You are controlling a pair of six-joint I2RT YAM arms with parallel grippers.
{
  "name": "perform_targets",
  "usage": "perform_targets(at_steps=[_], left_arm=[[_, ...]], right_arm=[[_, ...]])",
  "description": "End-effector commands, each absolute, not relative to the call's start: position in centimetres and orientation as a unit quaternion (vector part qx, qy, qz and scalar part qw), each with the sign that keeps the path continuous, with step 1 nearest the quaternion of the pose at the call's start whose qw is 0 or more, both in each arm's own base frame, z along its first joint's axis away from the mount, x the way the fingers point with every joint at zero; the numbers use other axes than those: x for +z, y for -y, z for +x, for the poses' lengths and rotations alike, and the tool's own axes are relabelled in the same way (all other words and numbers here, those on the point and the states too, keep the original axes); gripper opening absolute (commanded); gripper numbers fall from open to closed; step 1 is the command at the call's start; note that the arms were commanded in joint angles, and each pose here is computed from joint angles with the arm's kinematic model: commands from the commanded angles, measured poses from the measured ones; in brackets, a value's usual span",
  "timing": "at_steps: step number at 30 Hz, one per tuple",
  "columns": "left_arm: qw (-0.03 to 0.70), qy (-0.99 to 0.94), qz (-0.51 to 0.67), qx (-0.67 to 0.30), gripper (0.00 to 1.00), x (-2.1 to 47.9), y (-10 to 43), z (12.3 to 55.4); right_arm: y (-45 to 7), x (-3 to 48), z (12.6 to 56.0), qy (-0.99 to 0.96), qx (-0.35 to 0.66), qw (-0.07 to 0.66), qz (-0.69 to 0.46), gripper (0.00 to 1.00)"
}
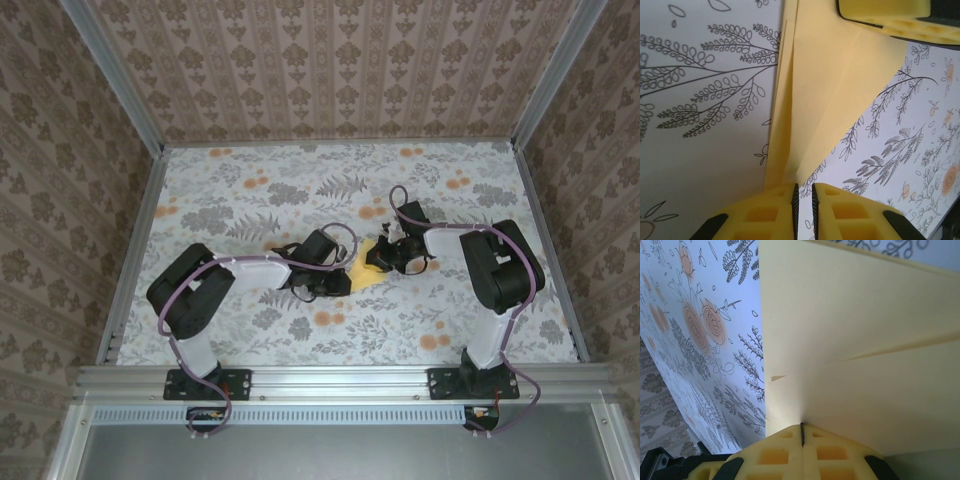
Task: Fold a paper plane with a square sheet of paper (pick it up from the middle)
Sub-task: Fourth fold the wing at the center of the table.
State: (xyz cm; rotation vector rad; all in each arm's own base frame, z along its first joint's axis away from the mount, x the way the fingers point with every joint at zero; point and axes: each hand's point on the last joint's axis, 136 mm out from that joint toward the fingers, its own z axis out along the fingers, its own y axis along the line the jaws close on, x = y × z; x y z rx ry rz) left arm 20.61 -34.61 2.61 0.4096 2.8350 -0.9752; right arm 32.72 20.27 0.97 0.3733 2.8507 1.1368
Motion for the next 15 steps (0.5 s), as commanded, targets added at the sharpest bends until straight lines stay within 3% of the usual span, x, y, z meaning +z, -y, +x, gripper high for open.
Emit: perform_targets(at_steps=[1,15], left_arm=[[0.059,-0.942,0.136,-0.301,0.19,2.1,34.0,20.8],[0.065,-0.949,0.117,-0.285,0.18,1.6,32.4,21.3]], right_arm=[[-16.7,-4.6,29.9,-0.951,0.26,-0.021,0.165,0.0],[-16.6,-4.9,30.0,-0.951,0.258,-0.024,0.167,0.0]])
